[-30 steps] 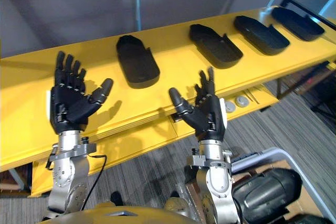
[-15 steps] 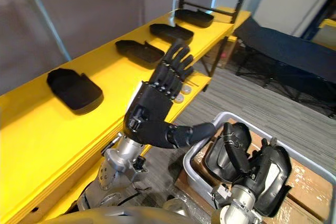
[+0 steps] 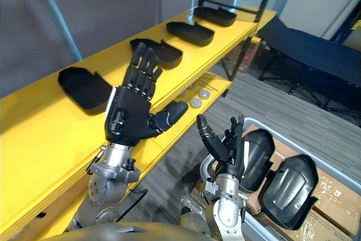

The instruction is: Walk over and take three plastic housings, then place them on the shelf

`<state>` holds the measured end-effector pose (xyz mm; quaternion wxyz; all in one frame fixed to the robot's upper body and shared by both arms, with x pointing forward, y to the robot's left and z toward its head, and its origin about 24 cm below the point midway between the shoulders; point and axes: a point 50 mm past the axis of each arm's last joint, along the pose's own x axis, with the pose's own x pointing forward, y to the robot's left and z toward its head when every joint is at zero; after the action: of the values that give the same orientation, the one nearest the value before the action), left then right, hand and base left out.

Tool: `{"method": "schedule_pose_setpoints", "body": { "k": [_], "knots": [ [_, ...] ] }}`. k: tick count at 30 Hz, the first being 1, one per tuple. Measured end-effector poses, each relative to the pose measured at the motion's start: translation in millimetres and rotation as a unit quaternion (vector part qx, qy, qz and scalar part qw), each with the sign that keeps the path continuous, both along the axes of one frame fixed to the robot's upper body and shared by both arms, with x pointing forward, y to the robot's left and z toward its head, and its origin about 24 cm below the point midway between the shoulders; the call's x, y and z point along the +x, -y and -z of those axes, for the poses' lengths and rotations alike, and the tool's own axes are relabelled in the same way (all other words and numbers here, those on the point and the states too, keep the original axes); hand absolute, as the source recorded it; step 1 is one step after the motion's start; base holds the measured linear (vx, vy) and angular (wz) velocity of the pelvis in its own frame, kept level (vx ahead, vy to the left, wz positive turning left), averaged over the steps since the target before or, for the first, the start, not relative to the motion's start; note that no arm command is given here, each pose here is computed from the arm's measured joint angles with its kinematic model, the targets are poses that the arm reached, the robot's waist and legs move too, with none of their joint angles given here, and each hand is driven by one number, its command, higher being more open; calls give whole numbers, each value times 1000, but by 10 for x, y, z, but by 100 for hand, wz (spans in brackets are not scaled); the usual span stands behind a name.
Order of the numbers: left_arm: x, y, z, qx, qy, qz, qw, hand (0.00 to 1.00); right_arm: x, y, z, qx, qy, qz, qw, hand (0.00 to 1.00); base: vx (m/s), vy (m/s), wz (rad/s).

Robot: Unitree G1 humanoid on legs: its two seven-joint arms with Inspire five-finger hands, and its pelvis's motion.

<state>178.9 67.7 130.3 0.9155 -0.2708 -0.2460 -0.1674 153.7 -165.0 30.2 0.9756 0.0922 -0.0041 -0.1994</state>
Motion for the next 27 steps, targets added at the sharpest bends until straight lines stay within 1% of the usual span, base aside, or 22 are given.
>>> {"method": "schedule_pose_setpoints", "body": {
  "k": [4, 7, 9, 10, 13, 15, 17, 19, 21, 23, 25, 27],
  "knots": [
    [-11, -6, 11, -27, -1, 32, 999, 100, -76, 5, 42, 10, -11, 20, 1000, 100, -196, 112, -45],
    [-40, -17, 66, -28, -14, 34, 999, 100, -110, -10, 49, 14, -4, 0, 1000, 100, -235, 95, -97],
    [-34, -47, 90, -16, -21, 9, 1000, 100, -30, -90, 37, 12, 16, -43, 999, 100, -220, 49, -125],
    [10, -75, 109, 1, -23, -13, 1000, 100, 78, -180, 26, 8, 29, -80, 996, 100, -177, -16, -84],
    [96, -136, 154, 35, -31, -44, 998, 100, 303, -344, 7, 1, 47, -123, 991, 100, -120, -115, -35],
    [151, -235, 226, 52, -54, -70, 995, 100, 468, -493, 58, -6, 32, -146, 989, 100, -102, -254, -12],
    [184, -298, 260, 60, -65, -84, 993, 100, 521, -569, 122, -11, 12, -157, 988, 100, -91, -255, -15],
    [205, -298, 328, 71, -83, -83, 991, 100, 505, -542, 213, -21, -19, -150, 988, 100, -81, -208, -31],
    [190, -282, 338, 80, -78, -67, 991, 100, 428, -482, 302, -27, -45, -135, 989, 100, -49, -207, -47],
    [191, -283, 338, 78, -78, -65, 992, 100, 389, -430, 337, -30, -54, -132, 989, 100, -69, -317, -70],
    [213, -294, 350, 55, -89, -67, 992, 100, 388, -342, 348, -38, -56, -134, 989, 100, -64, -244, -50],
    [239, -260, 393, 27, -110, -66, 991, 100, 353, -147, 394, -60, -68, -131, 987, 100, -73, -137, -24]
  ]
}}
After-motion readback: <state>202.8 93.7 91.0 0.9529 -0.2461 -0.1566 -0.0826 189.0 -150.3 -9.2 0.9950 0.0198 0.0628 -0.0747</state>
